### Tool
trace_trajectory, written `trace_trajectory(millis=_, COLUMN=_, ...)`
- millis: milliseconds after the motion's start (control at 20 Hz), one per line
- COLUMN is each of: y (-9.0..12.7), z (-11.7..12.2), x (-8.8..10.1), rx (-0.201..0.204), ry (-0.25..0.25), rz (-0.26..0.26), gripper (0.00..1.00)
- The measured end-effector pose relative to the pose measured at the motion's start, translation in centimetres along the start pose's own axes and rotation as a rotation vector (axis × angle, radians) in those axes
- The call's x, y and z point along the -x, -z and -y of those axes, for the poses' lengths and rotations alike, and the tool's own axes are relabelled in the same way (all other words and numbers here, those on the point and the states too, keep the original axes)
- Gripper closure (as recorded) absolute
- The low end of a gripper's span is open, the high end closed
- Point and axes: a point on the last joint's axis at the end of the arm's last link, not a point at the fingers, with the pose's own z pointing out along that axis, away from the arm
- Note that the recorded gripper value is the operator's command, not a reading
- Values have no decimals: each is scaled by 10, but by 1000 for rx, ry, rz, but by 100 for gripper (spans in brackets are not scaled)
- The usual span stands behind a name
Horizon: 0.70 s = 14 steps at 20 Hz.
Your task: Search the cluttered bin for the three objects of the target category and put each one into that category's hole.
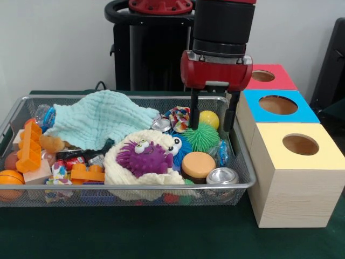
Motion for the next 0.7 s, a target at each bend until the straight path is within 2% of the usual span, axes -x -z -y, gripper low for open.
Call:
trace_trajectory(millis=250, y=2, z=0, x=-5, rx=-12, ry=5, rz=-25, gripper=0)
trace_trajectory(millis=550, y=-2, z=-1, x=-14, rx=-3, ry=5, rz=-82, gripper=0)
trace_trajectory(millis=700, y=-6, z=-1, x=-17, rx=-1, ry=5, rz=-91, gripper=0)
